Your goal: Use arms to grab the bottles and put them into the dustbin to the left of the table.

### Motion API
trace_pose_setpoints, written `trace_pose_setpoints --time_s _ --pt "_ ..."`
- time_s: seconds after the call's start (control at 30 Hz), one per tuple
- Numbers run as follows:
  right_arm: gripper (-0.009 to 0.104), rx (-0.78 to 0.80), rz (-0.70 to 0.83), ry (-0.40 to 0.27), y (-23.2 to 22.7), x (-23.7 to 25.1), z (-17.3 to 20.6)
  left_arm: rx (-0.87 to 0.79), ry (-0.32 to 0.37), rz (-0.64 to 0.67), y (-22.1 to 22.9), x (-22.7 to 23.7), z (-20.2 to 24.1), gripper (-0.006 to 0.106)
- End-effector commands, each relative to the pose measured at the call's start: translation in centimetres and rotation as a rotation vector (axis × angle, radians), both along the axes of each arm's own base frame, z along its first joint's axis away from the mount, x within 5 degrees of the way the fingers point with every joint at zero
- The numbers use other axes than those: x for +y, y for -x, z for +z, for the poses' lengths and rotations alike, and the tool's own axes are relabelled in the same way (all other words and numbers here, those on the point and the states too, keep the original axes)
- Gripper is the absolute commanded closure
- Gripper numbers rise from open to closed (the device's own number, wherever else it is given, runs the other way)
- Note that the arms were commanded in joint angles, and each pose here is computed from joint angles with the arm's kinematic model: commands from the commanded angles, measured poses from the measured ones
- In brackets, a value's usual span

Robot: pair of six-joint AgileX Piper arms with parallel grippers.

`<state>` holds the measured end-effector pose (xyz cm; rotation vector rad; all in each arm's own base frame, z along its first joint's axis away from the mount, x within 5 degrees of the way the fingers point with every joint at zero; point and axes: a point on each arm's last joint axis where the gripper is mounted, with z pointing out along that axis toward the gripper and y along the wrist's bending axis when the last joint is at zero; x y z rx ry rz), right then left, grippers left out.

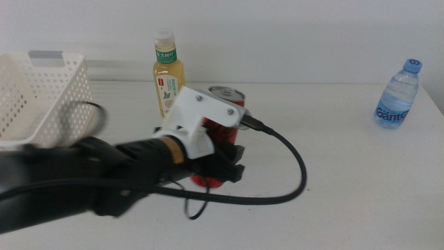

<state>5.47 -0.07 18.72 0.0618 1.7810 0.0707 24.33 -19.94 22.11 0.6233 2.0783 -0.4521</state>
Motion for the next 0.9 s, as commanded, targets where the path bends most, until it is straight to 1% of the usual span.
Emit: trace_pose_setpoints --time_s 0.0,0.07,0.17,0.27,0.33,0.4,0.47,0.57,0.63,0.7,0.87 --pt "0.005 -0.013 -0.008 0.012 0.0 -0.1 0.0 0.009 0.01 -0.001 1.2 1.0 2.4 0.102" --pt "0.005 -0.013 -0.008 0.012 0.0 -0.1 0.0 0.027 -0.003 -0.005 2.2 1.7 3.6 0.102" --pt "0.005 -0.013 -0.008 0.012 0.0 -0.1 0.0 0.034 -0.003 0.001 3.2 2.9 5.2 0.102" --pt "0.005 -0.013 -0.008 0.012 0.0 -0.1 0.0 0.075 0.005 0.03 3.8 3.8 5.8 0.102" --pt "0.005 -0.011 -0.008 0.012 0.0 -0.1 0.0 0.083 -0.025 0.031 3.9 4.3 5.8 0.102" --pt "0.005 -0.011 -0.008 0.012 0.0 -0.1 0.0 0.079 -0.074 0.018 4.0 4.5 5.8 0.102" --pt "0.005 -0.011 -0.008 0.012 0.0 -0.1 0.0 0.116 -0.118 0.017 3.9 4.7 5.8 0.102" --pt "0.005 -0.011 -0.008 0.012 0.0 -0.1 0.0 0.199 -0.106 0.094 3.2 5.1 6.5 0.102" --pt "0.005 -0.011 -0.008 0.012 0.0 -0.1 0.0 0.228 -0.112 0.148 2.4 5.7 7.2 0.102" --pt "0.005 -0.011 -0.008 0.012 0.0 -0.1 0.0 0.268 -0.113 0.229 1.2 6.8 8.2 0.102" --pt "0.005 -0.011 -0.008 0.012 0.0 -0.1 0.0 0.39 -0.137 0.458 -2.8 11.5 10.4 0.102"
